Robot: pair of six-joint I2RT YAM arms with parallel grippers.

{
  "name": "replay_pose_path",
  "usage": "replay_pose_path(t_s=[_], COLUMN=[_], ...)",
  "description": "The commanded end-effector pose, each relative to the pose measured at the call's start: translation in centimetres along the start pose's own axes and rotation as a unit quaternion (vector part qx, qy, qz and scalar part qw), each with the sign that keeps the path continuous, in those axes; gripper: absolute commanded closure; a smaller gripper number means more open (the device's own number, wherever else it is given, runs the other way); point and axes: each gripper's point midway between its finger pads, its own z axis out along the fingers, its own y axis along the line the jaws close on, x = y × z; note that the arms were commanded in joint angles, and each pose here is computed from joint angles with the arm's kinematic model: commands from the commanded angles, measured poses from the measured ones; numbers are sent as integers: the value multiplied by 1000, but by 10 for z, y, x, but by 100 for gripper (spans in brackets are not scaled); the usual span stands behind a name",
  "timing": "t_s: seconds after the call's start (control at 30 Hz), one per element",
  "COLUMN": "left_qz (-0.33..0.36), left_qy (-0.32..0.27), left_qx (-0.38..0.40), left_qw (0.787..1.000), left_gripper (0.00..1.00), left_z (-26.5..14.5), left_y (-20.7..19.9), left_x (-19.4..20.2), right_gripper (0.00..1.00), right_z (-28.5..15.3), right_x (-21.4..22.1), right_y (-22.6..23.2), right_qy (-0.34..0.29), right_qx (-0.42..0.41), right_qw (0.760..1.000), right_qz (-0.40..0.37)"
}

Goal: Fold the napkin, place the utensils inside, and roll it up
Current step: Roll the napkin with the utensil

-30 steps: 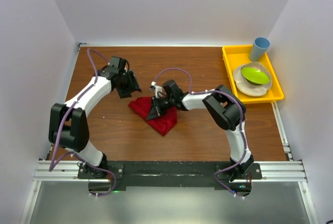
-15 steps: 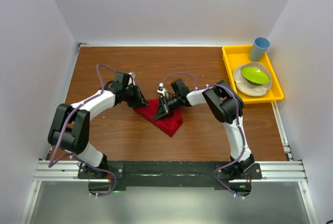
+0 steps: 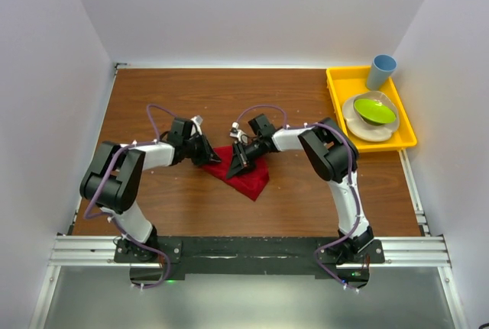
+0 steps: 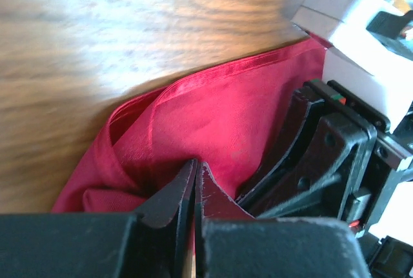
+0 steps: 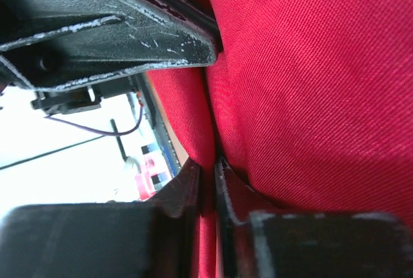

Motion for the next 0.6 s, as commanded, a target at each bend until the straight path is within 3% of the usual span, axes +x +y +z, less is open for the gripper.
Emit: replay_pose_path(t_s=[0.0,0.27,0.57], left_qz=[18,22,16], left_qy=[-1,13,16], left_qx=[-29,-54,-61], left_qw=[999,998,998], left_gripper=[96,100,100], left_z=[15,22,26], left_y=[33,58,63], left_x=[14,33,34], right_gripper=[81,56,45], right_z=[-16,-58,-106], right_x=[-1,-13,-17], right_y=[-56,-20,23], right_qy=[-20,-5,-27], right_qx=[173,252,323], right_qw=[985,964,930], right_qz=[-9,-85,-172])
